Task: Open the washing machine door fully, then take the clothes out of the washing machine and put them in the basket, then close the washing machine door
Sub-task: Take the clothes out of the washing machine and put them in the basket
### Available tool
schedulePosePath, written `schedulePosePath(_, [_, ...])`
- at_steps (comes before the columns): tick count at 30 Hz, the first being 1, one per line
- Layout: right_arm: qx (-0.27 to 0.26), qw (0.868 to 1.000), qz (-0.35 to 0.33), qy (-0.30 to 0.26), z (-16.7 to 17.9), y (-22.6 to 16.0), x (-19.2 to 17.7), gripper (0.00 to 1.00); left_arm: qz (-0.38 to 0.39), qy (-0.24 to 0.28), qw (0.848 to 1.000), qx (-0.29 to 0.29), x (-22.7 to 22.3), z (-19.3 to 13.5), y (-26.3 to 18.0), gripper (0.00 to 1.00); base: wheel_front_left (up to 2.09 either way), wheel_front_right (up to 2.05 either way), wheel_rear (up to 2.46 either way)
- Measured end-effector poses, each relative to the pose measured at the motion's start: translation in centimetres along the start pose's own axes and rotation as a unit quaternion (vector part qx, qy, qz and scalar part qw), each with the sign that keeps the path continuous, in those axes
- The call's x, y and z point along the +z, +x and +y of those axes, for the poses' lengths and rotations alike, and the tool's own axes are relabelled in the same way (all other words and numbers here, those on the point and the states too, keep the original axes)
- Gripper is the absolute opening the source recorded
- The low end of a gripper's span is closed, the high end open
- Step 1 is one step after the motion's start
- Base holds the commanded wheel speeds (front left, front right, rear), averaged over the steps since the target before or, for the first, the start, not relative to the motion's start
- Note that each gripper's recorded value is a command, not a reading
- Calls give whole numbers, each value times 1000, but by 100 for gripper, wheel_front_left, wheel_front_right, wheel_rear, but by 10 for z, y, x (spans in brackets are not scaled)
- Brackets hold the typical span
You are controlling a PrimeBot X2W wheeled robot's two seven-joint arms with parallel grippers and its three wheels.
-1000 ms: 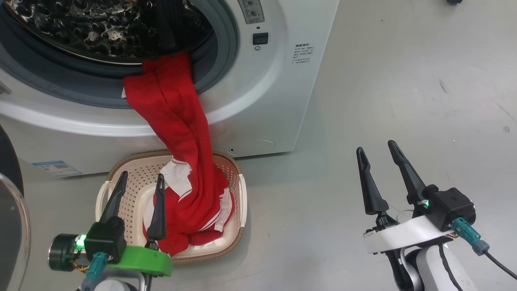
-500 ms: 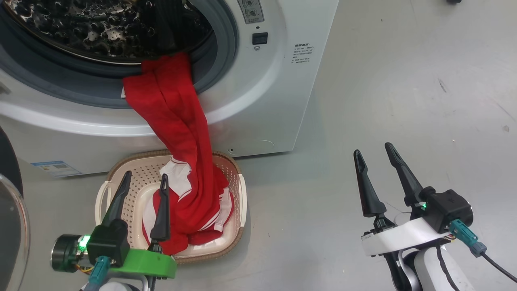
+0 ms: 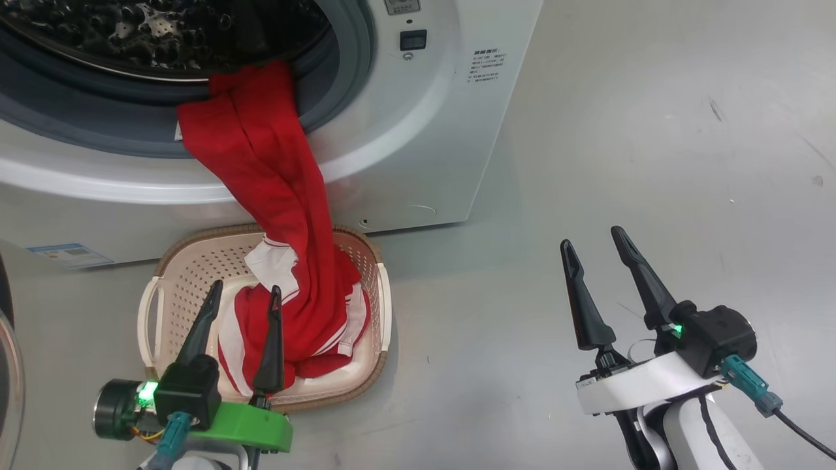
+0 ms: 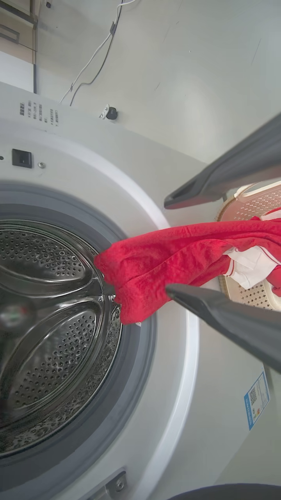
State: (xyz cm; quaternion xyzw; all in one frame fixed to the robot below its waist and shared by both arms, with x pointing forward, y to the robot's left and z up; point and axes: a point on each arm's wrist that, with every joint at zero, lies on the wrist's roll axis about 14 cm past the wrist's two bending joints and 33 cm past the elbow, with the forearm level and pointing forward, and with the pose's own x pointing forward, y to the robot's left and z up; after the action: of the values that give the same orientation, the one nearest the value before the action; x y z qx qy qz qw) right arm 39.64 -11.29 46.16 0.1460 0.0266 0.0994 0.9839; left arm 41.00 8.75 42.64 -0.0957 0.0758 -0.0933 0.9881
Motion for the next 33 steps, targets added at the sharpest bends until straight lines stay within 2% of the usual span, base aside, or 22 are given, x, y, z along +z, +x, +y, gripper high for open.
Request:
schedulePosePath(16, [-14, 1000, 14, 18, -15, 19, -15, 100, 75, -16, 996, -47, -49, -24, 61, 100, 0, 0, 0])
schedulePosePath(33, [-51, 998, 20, 30, -44, 29, -22, 100, 183, -10, 982, -50, -120, -17, 128, 100, 0, 0, 0])
